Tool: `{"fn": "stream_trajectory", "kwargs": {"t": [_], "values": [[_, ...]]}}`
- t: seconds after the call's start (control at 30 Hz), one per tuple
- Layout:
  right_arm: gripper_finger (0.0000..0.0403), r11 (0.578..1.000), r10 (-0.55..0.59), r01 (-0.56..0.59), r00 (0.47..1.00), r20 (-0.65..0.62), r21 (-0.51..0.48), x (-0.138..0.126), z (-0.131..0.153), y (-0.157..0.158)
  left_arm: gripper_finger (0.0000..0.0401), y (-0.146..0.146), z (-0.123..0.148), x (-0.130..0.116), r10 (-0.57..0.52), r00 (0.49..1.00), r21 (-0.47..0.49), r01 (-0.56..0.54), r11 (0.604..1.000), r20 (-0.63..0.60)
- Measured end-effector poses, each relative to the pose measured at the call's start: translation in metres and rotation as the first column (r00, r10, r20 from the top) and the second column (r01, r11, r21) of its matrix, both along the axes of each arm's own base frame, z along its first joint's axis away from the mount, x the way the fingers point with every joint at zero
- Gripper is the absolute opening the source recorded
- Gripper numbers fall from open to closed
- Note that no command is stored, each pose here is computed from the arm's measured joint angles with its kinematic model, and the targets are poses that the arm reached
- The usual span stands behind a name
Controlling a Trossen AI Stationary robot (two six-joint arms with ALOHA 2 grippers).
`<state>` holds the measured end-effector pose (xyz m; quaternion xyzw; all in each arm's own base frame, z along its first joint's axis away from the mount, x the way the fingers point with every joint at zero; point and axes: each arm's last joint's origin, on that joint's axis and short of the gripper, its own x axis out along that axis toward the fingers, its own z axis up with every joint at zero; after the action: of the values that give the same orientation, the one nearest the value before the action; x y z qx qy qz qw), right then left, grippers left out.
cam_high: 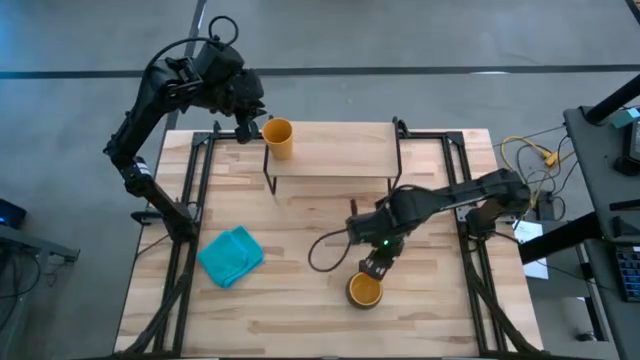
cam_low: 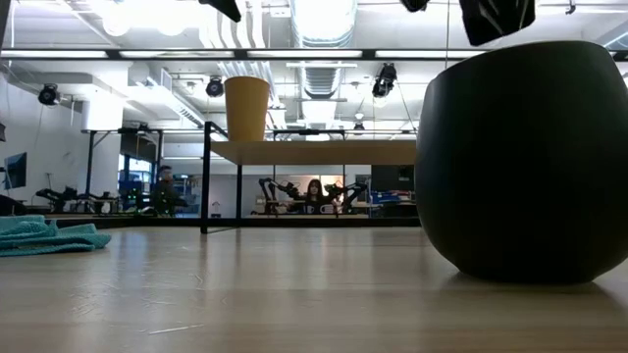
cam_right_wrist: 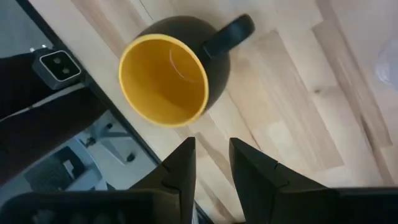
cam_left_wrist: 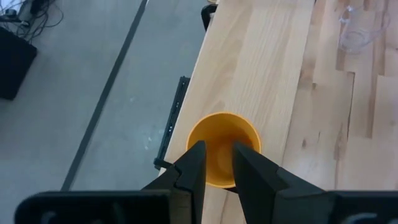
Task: Stack small to large cups/mugs on shelf
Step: Put the black mug on the shelf
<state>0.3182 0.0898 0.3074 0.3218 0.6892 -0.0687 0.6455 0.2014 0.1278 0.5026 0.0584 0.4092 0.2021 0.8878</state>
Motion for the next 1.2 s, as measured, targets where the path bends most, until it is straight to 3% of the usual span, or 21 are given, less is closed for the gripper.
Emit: {"fn": "stream_trajectory", "kwargs": {"t": [0.37, 0.6, 0.9, 1.2], "values": [[0.0093, 1.0, 0.005, -0.005, 1.0, -0.026, -0.01, 0.022, -0.012, 0.019, 0.0063, 0.0, 0.0, 0.0, -0.001, 1.0, 0.002, 0.001, 1.0, -0.002], [0.0093, 0.99, -0.021, 0.016, 0.999, -0.03, -0.139, 0.022, -0.021, 0.026, 0.0063, 0.0, 0.0, 0.0, -0.001, 1.0, 0.002, 0.001, 1.0, -0.002], [0.0093, 0.989, -0.031, 0.026, 0.999, -0.035, -0.146, 0.023, -0.023, 0.028, 0.0063, 0.0, 0.0, 0.0, -0.001, 1.0, 0.001, 0.001, 1.0, -0.002], [0.0093, 0.987, 0.01, -0.028, 0.993, -0.114, -0.156, 0.036, -0.053, 0.033, 0.0063, 0.0, 0.0, 0.0, -0.001, 1.0, 0.001, 0.001, 1.0, -0.002]]}}
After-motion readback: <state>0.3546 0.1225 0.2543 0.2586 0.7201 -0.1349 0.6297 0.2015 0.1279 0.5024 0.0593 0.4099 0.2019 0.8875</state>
